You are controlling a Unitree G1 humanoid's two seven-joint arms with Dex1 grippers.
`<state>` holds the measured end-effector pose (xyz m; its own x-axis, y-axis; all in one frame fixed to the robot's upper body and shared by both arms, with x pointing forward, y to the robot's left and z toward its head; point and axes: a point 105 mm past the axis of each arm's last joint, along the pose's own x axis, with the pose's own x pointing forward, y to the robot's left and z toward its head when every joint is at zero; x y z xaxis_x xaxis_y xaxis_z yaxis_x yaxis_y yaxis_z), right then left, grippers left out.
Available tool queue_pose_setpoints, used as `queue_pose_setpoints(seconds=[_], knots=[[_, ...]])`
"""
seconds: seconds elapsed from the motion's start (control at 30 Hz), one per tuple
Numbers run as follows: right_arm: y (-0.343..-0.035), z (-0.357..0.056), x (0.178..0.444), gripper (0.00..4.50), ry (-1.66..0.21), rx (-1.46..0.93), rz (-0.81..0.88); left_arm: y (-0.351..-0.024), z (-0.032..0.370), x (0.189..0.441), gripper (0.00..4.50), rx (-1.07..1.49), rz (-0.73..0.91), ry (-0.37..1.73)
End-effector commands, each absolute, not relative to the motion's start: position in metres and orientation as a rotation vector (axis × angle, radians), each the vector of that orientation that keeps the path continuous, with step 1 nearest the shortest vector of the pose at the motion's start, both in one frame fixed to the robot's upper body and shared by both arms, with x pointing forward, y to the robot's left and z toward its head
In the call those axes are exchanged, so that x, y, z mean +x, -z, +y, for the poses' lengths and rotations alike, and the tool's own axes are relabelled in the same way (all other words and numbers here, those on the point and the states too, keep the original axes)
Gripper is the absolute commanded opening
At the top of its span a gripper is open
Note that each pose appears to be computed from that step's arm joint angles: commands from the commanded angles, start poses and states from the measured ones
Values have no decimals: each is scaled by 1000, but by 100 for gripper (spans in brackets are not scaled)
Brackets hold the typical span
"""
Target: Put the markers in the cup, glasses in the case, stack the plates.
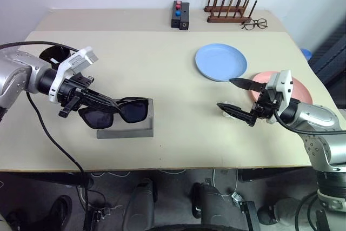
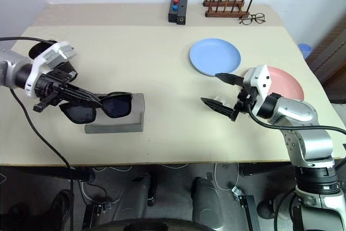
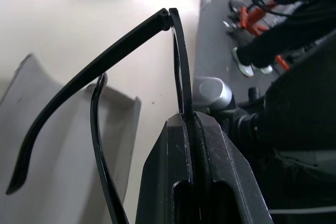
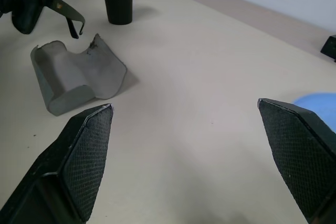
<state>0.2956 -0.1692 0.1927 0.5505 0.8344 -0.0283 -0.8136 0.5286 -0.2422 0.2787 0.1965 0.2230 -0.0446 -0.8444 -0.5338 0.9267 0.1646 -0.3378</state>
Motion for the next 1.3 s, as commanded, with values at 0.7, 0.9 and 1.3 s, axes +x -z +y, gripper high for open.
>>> queue_pose_setpoints(seconds=[0.7,0.9,1.3], knots=[[-205,-169,290,450,-968,-267,-137,-161,185,326,0,49,784,1415],[-206,-169,291,450,-964,-267,-137,-154,180,328,0,5,792,1425],[-205,-168,291,450,-971,-264,-131,-154,191,335,0,11,767,1383]])
